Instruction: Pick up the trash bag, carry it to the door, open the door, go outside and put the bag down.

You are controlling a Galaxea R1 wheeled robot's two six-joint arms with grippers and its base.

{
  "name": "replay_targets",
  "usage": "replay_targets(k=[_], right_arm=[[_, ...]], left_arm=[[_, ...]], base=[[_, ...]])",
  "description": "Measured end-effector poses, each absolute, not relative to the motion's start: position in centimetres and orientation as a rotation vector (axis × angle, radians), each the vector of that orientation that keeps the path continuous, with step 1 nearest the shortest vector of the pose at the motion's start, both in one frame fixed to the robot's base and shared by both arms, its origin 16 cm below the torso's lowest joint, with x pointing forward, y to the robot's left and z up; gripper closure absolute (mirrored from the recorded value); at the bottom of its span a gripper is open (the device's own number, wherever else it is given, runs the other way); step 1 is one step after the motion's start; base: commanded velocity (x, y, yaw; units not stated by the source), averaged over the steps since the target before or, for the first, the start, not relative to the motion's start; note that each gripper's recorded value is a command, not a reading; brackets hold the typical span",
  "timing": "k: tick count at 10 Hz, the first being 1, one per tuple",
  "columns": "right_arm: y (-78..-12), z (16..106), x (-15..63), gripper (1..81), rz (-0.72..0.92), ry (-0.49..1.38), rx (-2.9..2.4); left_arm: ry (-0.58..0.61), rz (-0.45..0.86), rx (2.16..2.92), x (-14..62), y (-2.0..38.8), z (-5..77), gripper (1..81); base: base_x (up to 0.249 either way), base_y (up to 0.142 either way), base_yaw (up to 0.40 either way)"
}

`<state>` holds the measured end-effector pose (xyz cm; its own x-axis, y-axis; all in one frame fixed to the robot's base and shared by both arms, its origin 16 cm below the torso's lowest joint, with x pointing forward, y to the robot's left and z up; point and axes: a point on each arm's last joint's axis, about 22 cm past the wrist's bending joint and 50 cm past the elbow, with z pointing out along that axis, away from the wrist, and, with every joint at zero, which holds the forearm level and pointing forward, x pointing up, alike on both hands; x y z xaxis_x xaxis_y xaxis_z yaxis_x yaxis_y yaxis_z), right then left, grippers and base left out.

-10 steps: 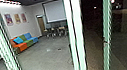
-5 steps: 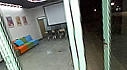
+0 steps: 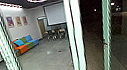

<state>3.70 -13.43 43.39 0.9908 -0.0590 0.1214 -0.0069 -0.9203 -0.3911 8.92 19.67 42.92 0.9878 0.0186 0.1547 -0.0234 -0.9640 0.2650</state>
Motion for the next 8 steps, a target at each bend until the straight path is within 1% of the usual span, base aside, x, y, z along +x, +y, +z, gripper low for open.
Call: replay_targets(k=[2, 3, 8], right_arm=[[-13.4, 43.4, 3.7, 1.0, -0.183, 0.047, -2.734], [-13.43, 43.39, 3.7, 1.0, -0.183, 0.047, -2.735], [-13.47, 43.42, 3.88, 1.0, -0.189, 0.045, -2.735]], left_arm=[[-0.011, 0.224, 2.864, 8.86, 19.67, 42.91, 81.1], [-0.015, 0.223, 2.864, 8.85, 19.68, 42.91, 81.1], [-0.016, 0.205, 2.864, 8.15, 19.52, 42.81, 81.1]], base=[[0.0, 0.0, 0.0], [0.0, 0.0, -0.108], [0.0, 0.0, -0.172]])
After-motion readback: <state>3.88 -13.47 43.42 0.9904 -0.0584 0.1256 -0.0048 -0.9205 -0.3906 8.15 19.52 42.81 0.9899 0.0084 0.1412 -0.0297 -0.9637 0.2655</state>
